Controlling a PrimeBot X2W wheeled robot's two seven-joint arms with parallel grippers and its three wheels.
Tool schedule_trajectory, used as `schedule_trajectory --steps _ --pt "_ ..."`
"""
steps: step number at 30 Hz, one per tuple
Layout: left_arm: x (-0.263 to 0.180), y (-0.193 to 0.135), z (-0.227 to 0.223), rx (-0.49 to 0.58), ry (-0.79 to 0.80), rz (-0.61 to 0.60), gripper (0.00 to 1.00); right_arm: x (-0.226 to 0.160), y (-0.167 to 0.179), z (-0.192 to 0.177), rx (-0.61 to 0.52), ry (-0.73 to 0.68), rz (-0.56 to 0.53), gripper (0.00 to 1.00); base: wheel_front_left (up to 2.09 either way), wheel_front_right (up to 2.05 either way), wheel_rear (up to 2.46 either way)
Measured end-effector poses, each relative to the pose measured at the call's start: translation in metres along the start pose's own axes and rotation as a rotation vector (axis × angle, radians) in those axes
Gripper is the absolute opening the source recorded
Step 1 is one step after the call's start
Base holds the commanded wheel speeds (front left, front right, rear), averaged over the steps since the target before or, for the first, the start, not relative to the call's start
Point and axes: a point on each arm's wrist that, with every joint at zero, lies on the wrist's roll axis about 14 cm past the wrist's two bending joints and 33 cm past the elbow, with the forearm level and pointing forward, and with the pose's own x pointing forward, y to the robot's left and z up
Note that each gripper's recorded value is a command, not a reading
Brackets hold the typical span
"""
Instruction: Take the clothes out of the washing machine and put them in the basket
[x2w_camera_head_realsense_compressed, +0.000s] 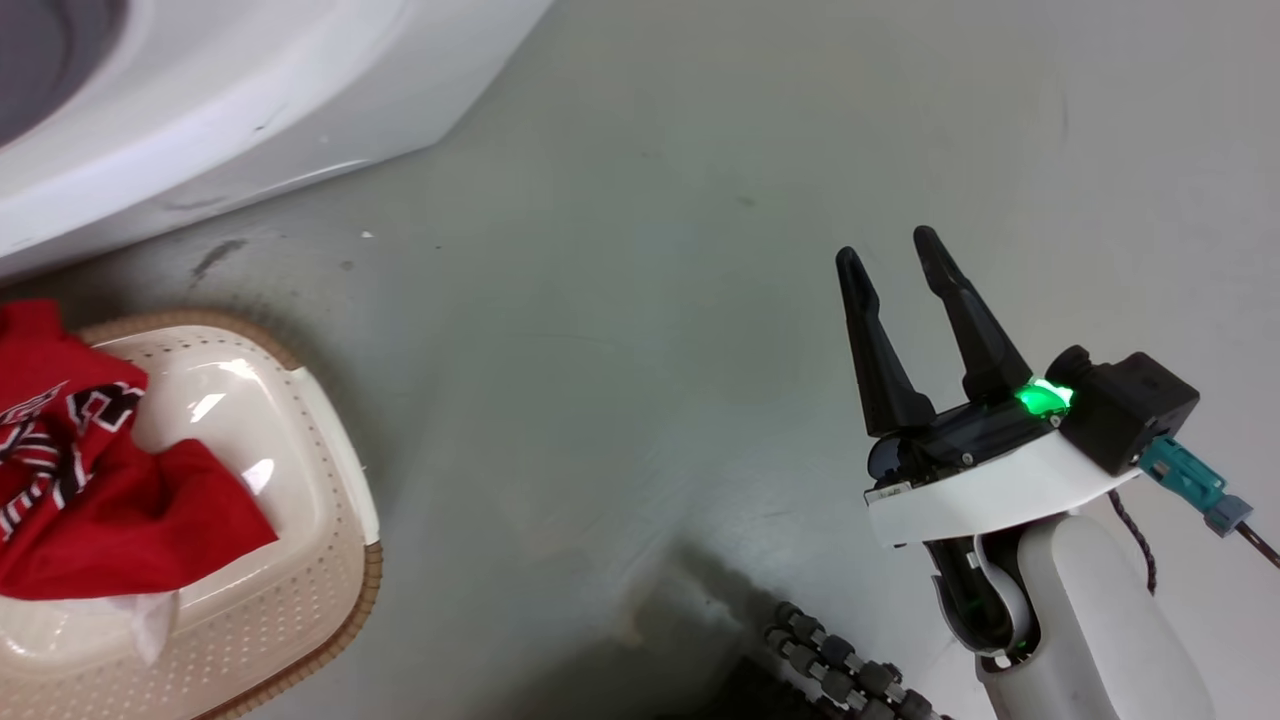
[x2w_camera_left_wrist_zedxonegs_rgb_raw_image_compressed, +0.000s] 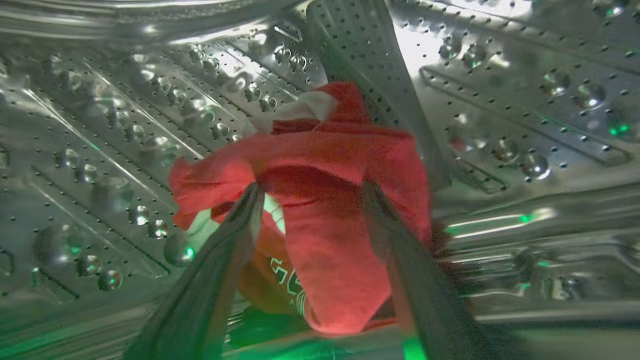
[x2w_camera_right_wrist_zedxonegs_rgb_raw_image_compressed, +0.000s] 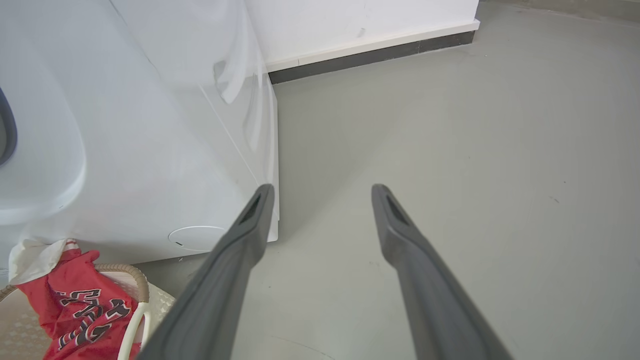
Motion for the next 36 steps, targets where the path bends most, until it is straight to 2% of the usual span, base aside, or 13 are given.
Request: schedule_trajectory --steps 5,9,10,12,24,36 --pt "0.007 0.003 -0.025 -0.011 0.135 -0.007 1.0 -0.002 -0.006 -0.003 -0.003 0.011 -0.02 1.0 0.0 0.0 0.0" --pt "0.01 0.007 -0.042 -0.03 0.185 0.009 1.0 -0.003 -0.007 -0.007 -0.001 0.024 -0.024 1.0 0.0 0.0 0.0" --pt "0.01 0.008 -0.041 -0.033 0.181 0.013 0.49 -0.003 -0.008 -0.008 0.002 0.026 -0.026 1.0 0.0 0.0 0.0" --pt "0.012 0.007 -0.04 -0.031 0.165 0.018 0.0 -0.002 -0.008 -0.009 0.002 0.03 -0.027 1.0 0.0 0.0 0.0" --pt "0.007 0.023 -0.001 -0.029 -0.102 0.115 0.0 -0.001 -0.009 -0.009 -0.001 0.029 -0.027 1.0 0.0 0.0 0.0" --pt "-0.022 0.027 0.037 -0.104 -0.4 0.138 0.0 -0.002 -0.005 0.015 -0.015 -0.036 -0.009 1.0 0.0 0.0 0.0"
